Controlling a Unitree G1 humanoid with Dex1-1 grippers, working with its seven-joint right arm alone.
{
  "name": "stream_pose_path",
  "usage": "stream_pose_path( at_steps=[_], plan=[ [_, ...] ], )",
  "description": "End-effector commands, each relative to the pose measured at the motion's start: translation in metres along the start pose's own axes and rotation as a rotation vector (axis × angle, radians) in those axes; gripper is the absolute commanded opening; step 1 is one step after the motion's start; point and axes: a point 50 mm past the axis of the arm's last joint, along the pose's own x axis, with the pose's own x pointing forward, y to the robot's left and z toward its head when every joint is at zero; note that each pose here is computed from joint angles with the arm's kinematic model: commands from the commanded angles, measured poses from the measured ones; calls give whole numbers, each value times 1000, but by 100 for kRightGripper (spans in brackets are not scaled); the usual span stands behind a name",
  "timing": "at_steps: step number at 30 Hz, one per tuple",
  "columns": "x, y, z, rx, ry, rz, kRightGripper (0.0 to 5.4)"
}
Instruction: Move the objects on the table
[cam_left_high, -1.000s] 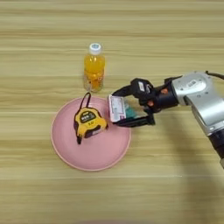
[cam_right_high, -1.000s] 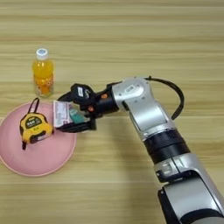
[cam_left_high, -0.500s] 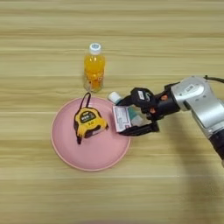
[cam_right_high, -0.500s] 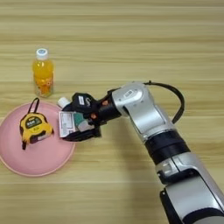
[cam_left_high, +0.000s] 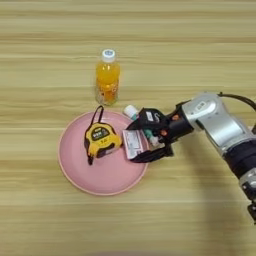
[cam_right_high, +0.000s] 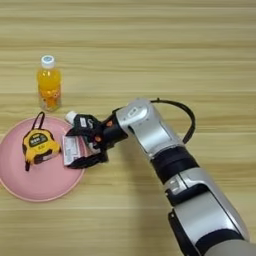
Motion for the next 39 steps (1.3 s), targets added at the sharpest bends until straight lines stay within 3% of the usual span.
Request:
stream_pose_path(
  at_steps=[1, 6, 7, 16, 22, 27, 34, 39],
  plan=[
    [-16, -24, 29, -125, 0, -92, 394],
    [-12, -26, 25, -114, 13, -86, 394],
    [-11, -26, 25, -114, 14, -87, 430],
    [-14, -27, 30, -128, -16, -89, 537],
    [-32, -29, 47, -169, -102, -149, 537],
    [-50, -24, 52, -163, -174, -202, 537],
    [-71, -18, 46, -127, -233, -286, 537],
    [-90, -14, 30, -63, -254, -399, 537]
  ],
)
